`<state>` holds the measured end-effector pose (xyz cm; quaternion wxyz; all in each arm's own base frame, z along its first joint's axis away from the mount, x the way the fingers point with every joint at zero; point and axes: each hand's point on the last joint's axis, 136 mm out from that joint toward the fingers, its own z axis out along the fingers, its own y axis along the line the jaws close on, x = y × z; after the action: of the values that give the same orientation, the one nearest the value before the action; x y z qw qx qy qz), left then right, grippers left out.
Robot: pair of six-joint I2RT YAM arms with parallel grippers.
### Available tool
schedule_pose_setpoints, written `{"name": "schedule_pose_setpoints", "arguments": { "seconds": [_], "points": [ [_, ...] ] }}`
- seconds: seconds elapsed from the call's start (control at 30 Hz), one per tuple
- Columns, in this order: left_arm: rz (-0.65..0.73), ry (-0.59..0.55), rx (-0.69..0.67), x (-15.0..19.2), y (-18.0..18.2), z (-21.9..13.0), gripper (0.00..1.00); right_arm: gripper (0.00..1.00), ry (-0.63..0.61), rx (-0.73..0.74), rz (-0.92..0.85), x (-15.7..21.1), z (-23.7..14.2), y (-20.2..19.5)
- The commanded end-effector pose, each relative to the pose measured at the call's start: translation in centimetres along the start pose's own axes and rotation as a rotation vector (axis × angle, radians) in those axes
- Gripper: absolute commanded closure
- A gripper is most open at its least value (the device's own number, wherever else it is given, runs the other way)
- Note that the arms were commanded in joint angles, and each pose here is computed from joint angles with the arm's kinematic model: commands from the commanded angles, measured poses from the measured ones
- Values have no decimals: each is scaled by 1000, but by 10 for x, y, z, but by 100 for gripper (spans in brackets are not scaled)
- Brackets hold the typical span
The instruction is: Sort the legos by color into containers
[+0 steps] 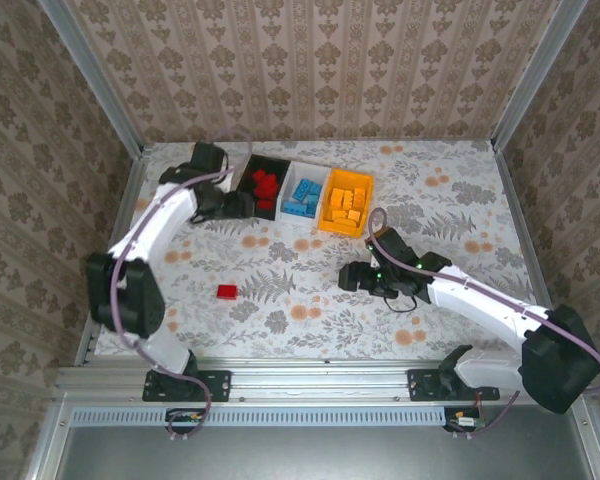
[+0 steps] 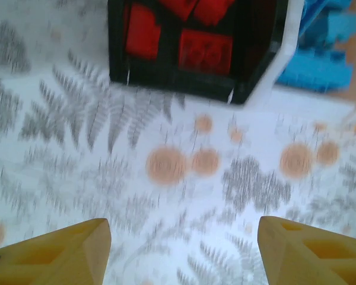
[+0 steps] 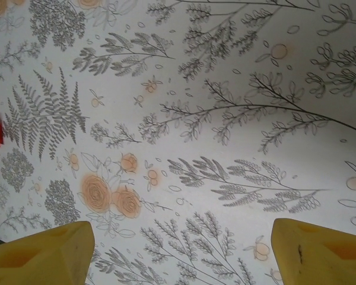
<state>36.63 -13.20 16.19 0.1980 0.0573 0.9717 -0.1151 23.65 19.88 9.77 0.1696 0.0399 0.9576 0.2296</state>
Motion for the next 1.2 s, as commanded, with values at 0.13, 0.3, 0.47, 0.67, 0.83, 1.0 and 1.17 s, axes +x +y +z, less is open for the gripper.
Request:
{"name": "schedule_pose_setpoints", "arguments": {
  "seconds": [0.13,0.3,0.47,0.67,0.83,1.0,1.17],
  "points": [
    [3,149,-97,101,10,-5,29,19,-15,-63,-39,-11,1,17],
    [17,251,-135,144,15,9,29,19,24,-89,-47,-12,12,25],
    [4,319,-176,177,15,20,29,19,28,-100,-38,-7,17,24],
    [-17,345,-208,190,23,36,28,19,55,-108,-35,1,23,22],
    [-21,350,-223,191,30,44,28,19,68,-107,-31,5,29,19],
    [-10,367,-231,192,33,51,28,19,75,-106,-23,7,32,17],
    [-45,371,-231,188,44,58,29,20,77,-103,-16,9,32,16]
  ]
}}
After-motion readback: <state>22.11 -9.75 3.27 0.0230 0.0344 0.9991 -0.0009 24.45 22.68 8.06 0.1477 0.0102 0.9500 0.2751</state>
